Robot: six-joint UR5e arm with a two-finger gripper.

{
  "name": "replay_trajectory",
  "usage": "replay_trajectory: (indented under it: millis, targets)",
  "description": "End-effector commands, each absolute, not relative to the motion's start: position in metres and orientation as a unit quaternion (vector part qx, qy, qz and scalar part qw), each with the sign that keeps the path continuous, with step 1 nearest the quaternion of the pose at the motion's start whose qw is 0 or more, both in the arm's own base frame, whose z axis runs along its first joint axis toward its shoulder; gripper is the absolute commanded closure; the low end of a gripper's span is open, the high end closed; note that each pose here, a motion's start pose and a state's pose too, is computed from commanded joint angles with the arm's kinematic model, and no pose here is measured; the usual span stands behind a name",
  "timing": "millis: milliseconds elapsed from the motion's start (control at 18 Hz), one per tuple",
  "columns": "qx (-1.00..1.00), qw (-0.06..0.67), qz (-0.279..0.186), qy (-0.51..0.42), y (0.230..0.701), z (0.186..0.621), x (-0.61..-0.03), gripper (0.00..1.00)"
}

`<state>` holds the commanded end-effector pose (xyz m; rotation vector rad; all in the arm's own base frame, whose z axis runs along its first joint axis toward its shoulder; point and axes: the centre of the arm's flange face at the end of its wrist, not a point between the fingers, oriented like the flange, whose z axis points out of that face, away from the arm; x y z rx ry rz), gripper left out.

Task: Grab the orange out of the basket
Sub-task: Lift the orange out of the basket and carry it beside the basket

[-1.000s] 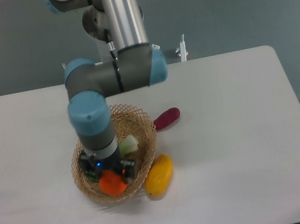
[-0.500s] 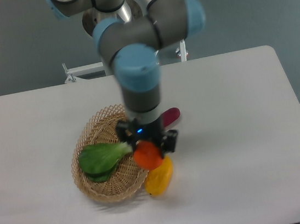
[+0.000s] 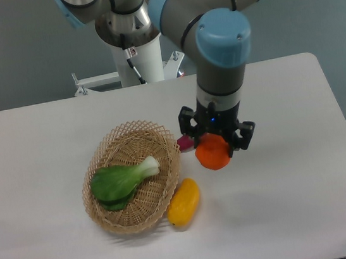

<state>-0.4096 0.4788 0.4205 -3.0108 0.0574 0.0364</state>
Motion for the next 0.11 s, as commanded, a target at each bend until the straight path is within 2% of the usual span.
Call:
replay_trajectory:
  millis: [111]
  targets:
    - [-0.998,0.065,0.010,0.020,0.4787,0.4190,-0.4092,0.33]
